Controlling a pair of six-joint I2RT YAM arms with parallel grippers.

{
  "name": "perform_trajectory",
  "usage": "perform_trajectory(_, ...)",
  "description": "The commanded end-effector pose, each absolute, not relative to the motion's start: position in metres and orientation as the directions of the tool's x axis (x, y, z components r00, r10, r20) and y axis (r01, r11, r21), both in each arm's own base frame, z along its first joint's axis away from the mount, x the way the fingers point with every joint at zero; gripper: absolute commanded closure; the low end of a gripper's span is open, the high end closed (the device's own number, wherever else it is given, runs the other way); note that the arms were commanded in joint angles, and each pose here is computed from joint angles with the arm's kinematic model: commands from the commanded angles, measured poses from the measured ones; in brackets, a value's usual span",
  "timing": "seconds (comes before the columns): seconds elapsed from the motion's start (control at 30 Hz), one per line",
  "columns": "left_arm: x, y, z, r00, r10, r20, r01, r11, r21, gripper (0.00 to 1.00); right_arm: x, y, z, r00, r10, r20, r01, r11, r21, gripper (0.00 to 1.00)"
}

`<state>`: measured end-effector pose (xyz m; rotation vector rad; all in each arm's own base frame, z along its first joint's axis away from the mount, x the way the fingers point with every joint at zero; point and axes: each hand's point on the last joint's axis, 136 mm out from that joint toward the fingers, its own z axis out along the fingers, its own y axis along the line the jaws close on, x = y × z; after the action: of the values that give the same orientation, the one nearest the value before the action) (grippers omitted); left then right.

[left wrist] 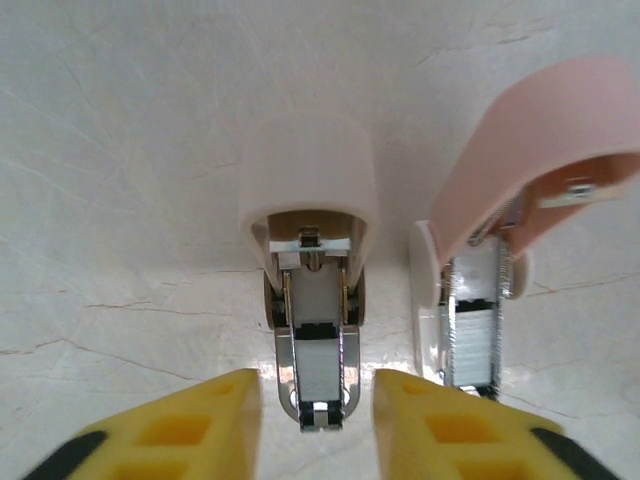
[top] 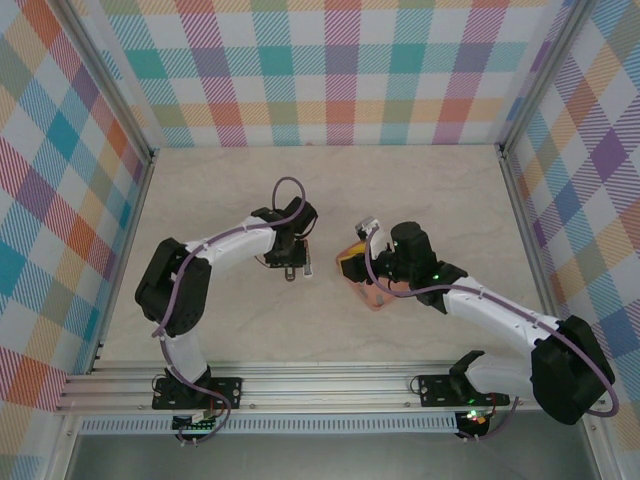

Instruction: Load the staples into the stapler

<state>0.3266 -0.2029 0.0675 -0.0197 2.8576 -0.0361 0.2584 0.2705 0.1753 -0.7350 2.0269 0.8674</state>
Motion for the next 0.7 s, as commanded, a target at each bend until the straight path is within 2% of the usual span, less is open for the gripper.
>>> perform_trajectory(0.0,0.340,-0.211,0.115,-0.926,0.001,-0.377,0.032,0.997,-0.076,0.55,0.253,0.271,0.177,-0.509,-0.203,-0.837,-0.752,0.577,0.318,0.55)
perform_trajectory(0.1,0.351,-0.211,0.129,-0.918,0.015,-0.396,0.060,0.993,-0.102,0.43,0.253,0.273,0.178,-0.510,-0.201,-0.836,-0.756,0.568,0.324,0.55)
perform_trajectory(0.2,0.367,-0.207,0.135,-0.912,0.022,-0.410,0.085,0.987,-0.137,0.37,0.252,0.276,0.178,-0.524,-0.200,-0.828,-0.756,0.557,0.344,0.55)
perform_trajectory(0.5,0.392,-0.213,0.133,-0.936,0.112,-0.334,0.232,0.909,-0.345,0.35,0.250,0.282,0.180,-0.587,-0.158,-0.794,-0.725,0.538,0.429,0.55)
perform_trajectory(0.67,0.397,-0.223,0.123,-0.944,0.162,-0.287,0.278,0.858,-0.431,0.41,0.245,0.293,0.174,-0.692,-0.108,-0.714,-0.654,0.511,0.557,0.56)
